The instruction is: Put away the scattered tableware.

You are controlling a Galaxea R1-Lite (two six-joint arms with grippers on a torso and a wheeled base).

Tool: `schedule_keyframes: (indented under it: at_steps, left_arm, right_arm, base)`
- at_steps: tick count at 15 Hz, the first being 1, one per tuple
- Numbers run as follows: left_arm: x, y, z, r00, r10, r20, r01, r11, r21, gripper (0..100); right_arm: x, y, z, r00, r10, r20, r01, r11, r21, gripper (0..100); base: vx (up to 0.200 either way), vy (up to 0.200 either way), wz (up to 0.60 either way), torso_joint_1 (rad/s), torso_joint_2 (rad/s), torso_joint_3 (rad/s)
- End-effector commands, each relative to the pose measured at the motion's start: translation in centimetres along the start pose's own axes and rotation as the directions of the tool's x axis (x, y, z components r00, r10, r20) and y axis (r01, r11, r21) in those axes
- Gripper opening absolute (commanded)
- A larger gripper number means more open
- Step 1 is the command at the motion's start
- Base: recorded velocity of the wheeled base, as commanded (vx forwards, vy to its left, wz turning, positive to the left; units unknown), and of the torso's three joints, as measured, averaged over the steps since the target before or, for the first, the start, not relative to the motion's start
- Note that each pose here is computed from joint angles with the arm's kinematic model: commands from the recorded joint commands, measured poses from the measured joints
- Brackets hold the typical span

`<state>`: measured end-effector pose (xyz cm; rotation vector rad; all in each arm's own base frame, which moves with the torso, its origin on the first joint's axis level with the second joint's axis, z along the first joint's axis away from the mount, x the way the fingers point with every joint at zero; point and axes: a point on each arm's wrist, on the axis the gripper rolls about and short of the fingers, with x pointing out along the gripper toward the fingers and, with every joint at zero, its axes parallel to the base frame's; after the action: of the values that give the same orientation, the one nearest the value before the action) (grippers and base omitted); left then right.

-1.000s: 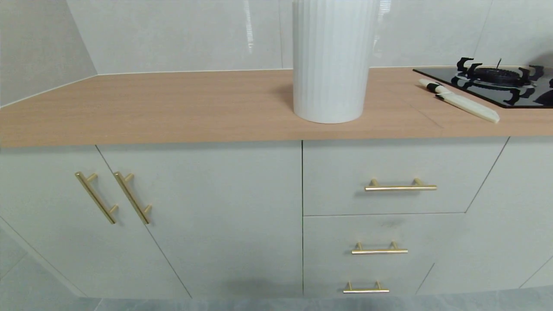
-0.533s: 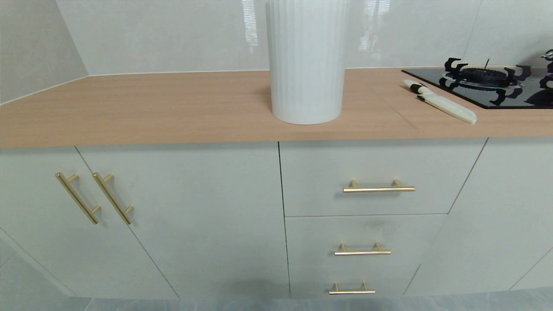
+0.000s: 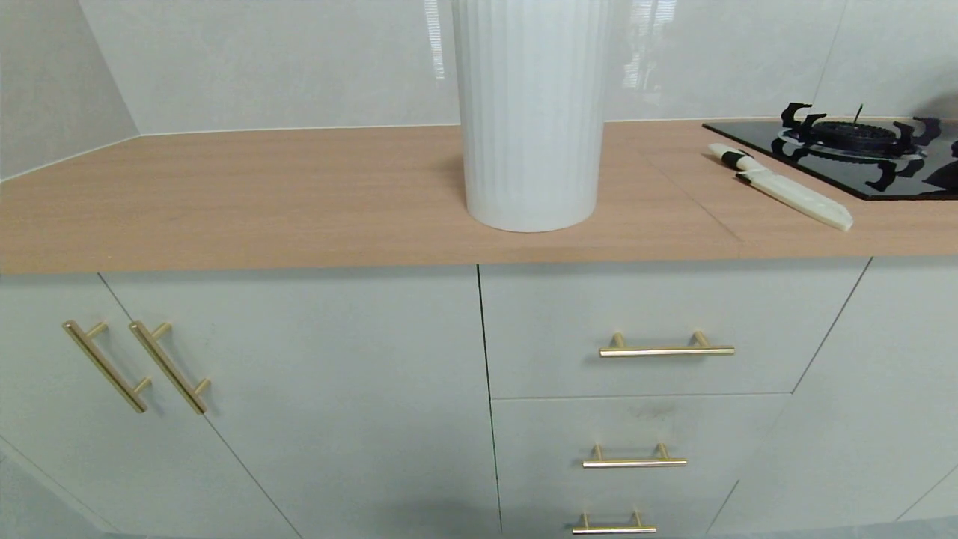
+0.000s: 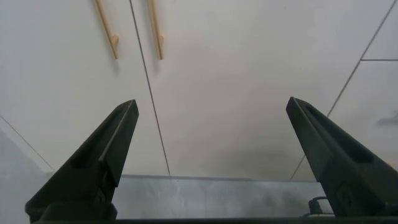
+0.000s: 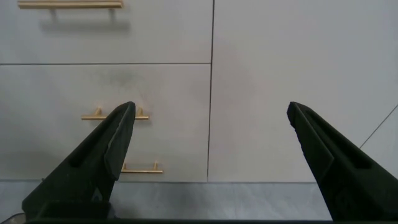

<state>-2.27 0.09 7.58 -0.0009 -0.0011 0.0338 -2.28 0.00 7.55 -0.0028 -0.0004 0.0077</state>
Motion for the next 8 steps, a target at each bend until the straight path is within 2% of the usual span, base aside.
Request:
schedule_keyframes:
  at_steps: [1,7,8]
  left_arm:
    - [0.0,0.0,0.0,1.0,0.0,0.0,0.0,1.0,-0.001,100]
    - [0.0,0.0,0.0,1.0,0.0,0.0,0.0,1.0,-0.001,100]
    - [0.0,0.0,0.0,1.0,0.0,0.0,0.0,1.0,-0.001,100]
  right_arm:
    - [0.01,0.0,0.01,1.0,0.002,0.0,-0.002,1.0,0.0,100]
    - [0.0,0.0,0.04,1.0,0.002,0.0,-0.002,1.0,-0.002,100]
    - [0.01,0.0,0.01,1.0,0.003,0.0,-0.003,1.0,-0.003,100]
  base:
    - [0.0,0.0,0.0,0.0,0.0,0.0]
    - [0.0,0.0,0.0,0.0,0.0,0.0]
    - [0.0,0.0,0.0,0.066,-0.22,-0.163]
